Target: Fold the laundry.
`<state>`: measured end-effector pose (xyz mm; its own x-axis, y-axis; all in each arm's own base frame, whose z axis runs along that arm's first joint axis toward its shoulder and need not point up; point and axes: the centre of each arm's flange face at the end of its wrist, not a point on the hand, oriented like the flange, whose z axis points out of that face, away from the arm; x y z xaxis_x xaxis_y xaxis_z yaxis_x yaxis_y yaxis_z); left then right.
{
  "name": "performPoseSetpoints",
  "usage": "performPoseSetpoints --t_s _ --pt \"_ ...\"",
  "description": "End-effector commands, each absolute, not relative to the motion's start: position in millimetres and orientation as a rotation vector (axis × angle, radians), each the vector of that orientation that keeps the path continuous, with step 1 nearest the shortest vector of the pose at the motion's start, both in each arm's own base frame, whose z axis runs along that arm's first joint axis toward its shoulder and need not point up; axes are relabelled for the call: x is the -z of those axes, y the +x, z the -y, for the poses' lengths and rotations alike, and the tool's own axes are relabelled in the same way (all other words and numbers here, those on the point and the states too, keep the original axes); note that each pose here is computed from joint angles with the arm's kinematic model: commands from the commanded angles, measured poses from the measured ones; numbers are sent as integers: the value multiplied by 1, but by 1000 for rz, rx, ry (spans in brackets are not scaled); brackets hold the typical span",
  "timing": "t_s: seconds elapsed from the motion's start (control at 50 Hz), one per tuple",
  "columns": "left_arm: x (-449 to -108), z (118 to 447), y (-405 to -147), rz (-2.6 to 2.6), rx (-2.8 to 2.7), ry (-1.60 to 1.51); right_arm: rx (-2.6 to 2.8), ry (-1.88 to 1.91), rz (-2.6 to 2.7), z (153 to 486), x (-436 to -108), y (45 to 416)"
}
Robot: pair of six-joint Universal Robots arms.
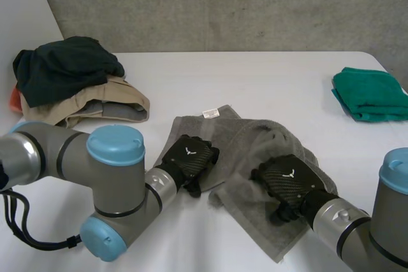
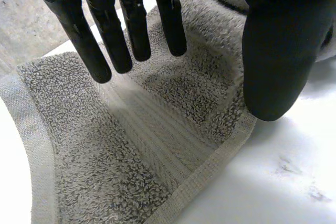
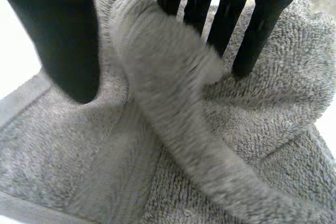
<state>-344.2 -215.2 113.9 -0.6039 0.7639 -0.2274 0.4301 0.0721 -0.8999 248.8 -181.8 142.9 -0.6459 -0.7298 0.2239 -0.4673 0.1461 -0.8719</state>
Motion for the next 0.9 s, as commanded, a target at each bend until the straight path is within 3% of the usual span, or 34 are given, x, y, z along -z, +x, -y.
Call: performPoseSetpoints --t_s 0.02,0.22,0.38,0.58,0.68,0.84,0.9 --pt "-103 231 -349 2101 -1683 -1140 1556 -1143 -2179 192 -145 246" --pt "-120 247 -363 1986 -1977 -1003 1750 -1102 -2074 190 -206 242" --pt "-145 245 -363 1923 -2088 -1069 1964 -998 -2056 218 -265 217" --pt "-263 246 -317 1750 -2395 -824 2086 -1069 -2046 257 -326 184" --pt "-283 235 -312 1697 -2426 -797 2080 -1129 -2117 306 -315 169" --pt "-259 224 -328 1725 -2342 -883 2176 -1164 -2172 374 -268 182" --pt "-258 221 -332 1719 -2334 -889 2299 -1058 -2255 381 -270 176"
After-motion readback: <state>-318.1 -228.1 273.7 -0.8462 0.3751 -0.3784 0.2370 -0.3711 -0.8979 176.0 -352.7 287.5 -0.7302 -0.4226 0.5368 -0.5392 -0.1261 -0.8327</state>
